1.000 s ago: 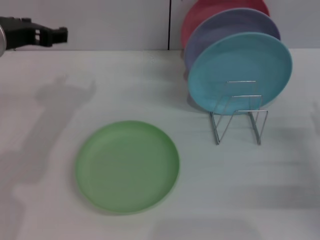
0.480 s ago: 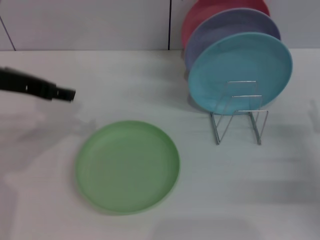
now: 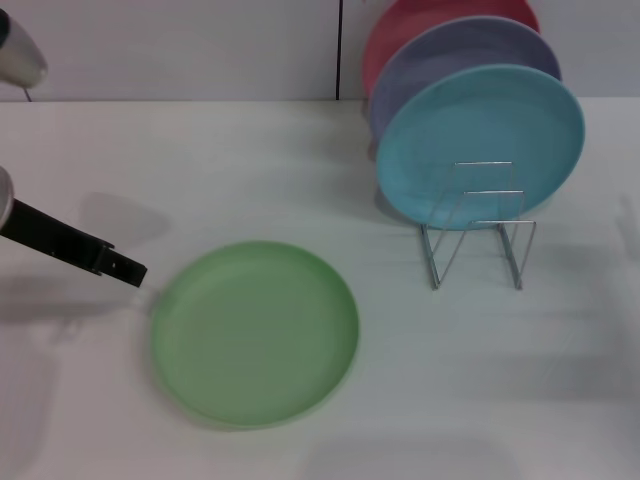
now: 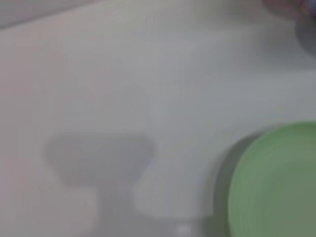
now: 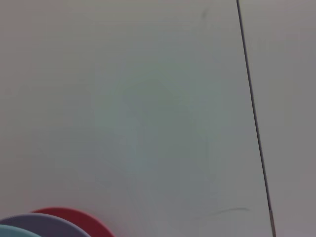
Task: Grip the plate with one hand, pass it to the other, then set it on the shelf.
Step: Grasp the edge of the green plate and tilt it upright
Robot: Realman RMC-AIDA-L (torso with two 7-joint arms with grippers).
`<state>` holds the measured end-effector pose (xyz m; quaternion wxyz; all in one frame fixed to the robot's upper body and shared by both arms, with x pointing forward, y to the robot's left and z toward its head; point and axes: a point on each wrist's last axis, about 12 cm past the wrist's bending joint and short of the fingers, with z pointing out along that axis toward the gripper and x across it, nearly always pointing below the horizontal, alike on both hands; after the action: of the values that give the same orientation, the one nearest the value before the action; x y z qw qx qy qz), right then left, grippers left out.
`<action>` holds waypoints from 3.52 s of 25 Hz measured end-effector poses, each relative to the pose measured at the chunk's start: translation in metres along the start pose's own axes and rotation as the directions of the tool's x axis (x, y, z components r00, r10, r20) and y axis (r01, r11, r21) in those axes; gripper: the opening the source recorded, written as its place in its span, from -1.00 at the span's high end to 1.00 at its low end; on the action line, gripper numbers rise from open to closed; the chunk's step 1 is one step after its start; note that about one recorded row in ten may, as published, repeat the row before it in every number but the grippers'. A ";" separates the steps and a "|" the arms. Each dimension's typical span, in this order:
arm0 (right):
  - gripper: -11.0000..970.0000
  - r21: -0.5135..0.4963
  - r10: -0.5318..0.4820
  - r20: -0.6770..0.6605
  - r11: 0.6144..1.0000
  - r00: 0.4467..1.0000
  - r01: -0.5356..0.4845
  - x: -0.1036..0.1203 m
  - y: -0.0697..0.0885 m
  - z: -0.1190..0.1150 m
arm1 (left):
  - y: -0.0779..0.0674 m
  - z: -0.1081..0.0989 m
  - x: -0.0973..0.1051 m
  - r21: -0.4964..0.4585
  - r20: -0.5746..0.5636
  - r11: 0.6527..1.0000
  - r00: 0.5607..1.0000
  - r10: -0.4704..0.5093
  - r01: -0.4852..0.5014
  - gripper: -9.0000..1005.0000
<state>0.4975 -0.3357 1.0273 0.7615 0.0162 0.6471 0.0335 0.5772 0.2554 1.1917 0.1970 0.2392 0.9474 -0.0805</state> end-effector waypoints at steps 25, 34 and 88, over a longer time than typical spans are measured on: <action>-0.25 0.001 0.000 -0.012 1.000 1.000 0.000 0.001 0.001 0.004 | -0.008 0.046 0.002 0.071 -0.059 0.997 0.998 -0.002 0.006 -0.64; -0.25 0.002 0.003 -0.013 1.000 1.000 -0.003 0.002 0.002 0.002 | -0.011 0.054 0.003 0.081 -0.081 0.997 0.997 0.003 0.004 -0.64; -0.25 0.003 0.006 -0.012 1.000 1.000 -0.006 0.002 0.001 0.000 | -0.016 0.067 -0.001 0.073 -0.120 0.997 0.992 0.039 -0.030 0.30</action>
<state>0.4982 -0.3344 1.0256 0.7573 0.0191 0.6518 0.0347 0.5923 0.2243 1.1317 0.1316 0.2670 0.9498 -0.0960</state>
